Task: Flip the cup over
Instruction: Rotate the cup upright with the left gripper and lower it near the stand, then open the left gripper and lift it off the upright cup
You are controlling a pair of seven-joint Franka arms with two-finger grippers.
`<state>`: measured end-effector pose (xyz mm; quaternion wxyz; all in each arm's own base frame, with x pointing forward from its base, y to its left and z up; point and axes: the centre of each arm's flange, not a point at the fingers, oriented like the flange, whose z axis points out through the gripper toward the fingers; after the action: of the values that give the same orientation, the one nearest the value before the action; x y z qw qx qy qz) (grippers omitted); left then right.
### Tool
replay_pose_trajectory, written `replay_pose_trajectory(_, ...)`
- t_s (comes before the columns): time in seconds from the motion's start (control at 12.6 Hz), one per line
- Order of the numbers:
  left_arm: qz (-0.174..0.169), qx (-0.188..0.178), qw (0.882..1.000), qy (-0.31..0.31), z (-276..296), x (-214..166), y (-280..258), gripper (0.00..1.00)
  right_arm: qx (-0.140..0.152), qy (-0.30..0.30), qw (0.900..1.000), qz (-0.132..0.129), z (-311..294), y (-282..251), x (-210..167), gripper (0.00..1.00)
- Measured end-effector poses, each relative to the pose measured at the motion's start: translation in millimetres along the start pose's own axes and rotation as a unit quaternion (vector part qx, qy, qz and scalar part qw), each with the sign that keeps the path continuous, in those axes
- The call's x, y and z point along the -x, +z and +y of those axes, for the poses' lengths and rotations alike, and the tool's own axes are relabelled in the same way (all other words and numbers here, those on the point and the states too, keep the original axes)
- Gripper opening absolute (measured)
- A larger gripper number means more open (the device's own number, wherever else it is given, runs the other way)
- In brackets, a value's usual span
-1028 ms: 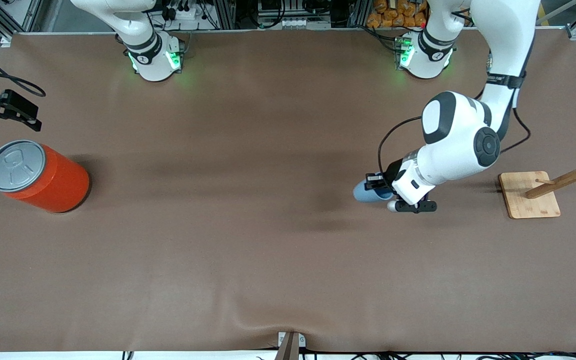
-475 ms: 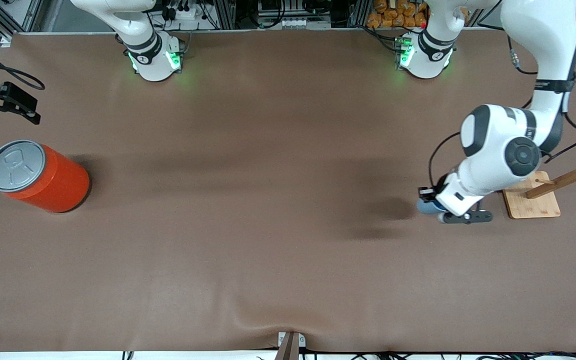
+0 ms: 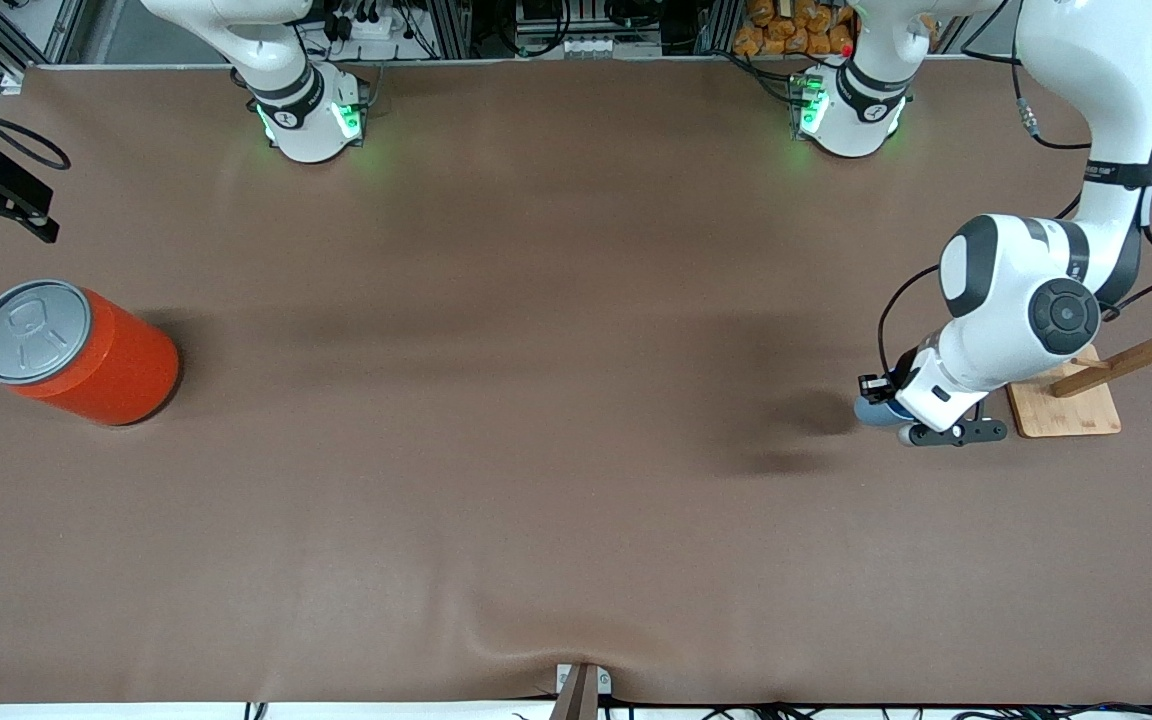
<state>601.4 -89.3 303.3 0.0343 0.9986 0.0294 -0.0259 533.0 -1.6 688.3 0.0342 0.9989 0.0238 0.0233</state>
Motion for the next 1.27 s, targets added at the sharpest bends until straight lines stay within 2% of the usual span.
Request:
replay_pose_trajectory(0.24,-0.001,-0.030,0.999,0.013,-8.3,1.3,17.4,0.05,-0.013,0.004,1.000,-0.018,2.8,3.2,4.4,1.00)
replay_pose_trajectory(0.47,-0.006,-0.033,0.999,0.003,-22.1,-1.2,24.7,0.05,-0.020,0.003,1.000,-0.023,1.3,4.0,5.6,1.00)
replay_pose_trajectory(0.55,-0.007,-0.033,0.999,0.002,-23.2,-1.6,24.9,0.12,-0.021,0.003,0.999,-0.024,0.9,4.0,5.9,1.00)
replay_pose_trajectory(0.95,0.013,-0.029,0.999,0.006,-14.6,-16.3,-3.4,0.63,-0.022,0.023,0.999,-0.033,0.3,4.7,8.2,1.00)
replay_pose_trajectory(1.27,-0.017,-0.038,0.999,0.019,10.4,-18.0,-94.4,1.00,-0.022,0.026,0.999,-0.033,1.5,5.1,8.3,1.00)
